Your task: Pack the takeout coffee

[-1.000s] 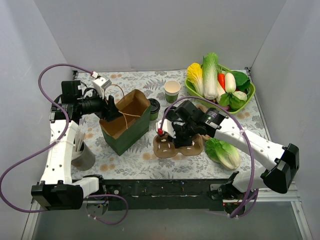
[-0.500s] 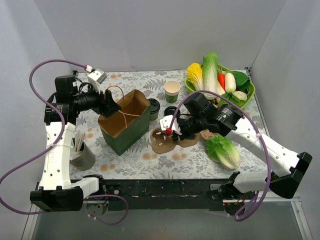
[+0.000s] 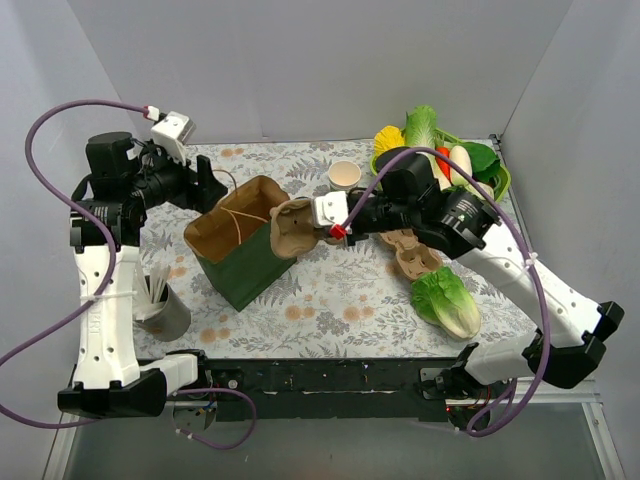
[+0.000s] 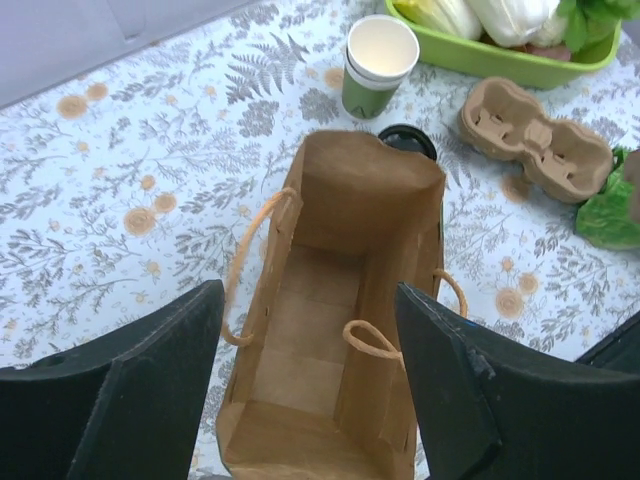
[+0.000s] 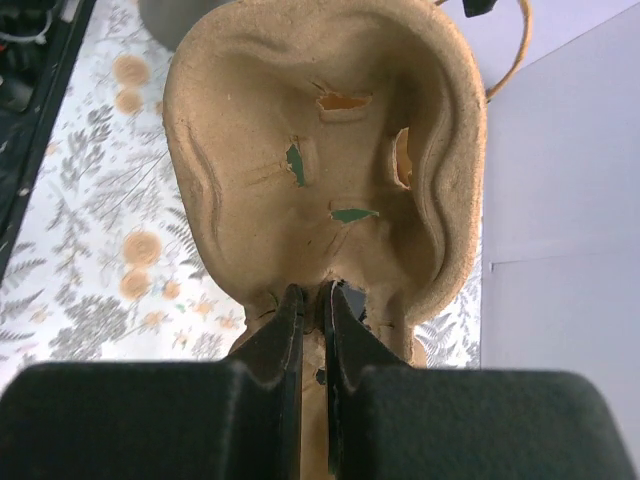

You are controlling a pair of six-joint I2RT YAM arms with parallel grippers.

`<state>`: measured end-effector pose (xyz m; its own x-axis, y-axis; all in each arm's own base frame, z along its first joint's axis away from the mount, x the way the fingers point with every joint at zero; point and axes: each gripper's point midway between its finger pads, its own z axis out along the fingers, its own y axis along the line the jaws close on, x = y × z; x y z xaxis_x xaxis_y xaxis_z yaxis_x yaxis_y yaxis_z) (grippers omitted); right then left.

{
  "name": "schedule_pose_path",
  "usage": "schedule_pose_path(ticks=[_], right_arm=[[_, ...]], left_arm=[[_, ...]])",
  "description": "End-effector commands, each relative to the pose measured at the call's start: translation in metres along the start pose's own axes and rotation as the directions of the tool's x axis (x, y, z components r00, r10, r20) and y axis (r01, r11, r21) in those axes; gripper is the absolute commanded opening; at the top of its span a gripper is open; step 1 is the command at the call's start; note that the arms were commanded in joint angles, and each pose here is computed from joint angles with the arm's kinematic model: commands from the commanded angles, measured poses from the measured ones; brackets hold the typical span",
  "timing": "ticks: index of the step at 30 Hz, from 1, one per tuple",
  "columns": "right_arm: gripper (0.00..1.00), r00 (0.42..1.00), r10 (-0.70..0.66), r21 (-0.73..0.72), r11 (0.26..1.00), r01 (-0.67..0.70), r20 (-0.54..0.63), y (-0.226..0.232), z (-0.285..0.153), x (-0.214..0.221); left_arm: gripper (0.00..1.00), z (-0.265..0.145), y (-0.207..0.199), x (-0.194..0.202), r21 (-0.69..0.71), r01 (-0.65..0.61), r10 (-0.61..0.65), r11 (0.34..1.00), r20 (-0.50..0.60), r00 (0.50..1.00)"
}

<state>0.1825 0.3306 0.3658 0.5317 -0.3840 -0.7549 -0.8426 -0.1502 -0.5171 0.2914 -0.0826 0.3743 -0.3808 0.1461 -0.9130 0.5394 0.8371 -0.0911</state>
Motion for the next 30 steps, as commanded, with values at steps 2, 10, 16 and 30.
schedule_pose_path(ticks=[2,10,16,30], right_arm=[[0.01,0.990,-0.032,0.153,0.988,0.011,0.138,-0.055,0.018,-0.034],[0.01,0.952,0.096,0.223,0.961,-0.165,0.290,-0.120,0.036,-0.053],[0.01,0.908,0.074,0.291,0.934,-0.208,0.413,-0.161,0.038,-0.075],[0.01,0.801,0.399,-0.102,0.912,-0.397,0.446,-0.130,0.120,-0.051]], left_arm=[[0.80,-0.028,-0.007,-0.051,-0.059,-0.015,0.024,0.998,0.159,0.987],[0.83,-0.053,0.063,-0.059,-0.460,-0.029,0.107,0.887,0.146,0.983],[0.81,-0.029,0.058,0.021,-0.392,-0.016,-0.012,0.920,-0.068,0.998],[0.60,0.002,0.046,0.082,-0.296,0.077,-0.130,0.952,-0.163,0.978]])
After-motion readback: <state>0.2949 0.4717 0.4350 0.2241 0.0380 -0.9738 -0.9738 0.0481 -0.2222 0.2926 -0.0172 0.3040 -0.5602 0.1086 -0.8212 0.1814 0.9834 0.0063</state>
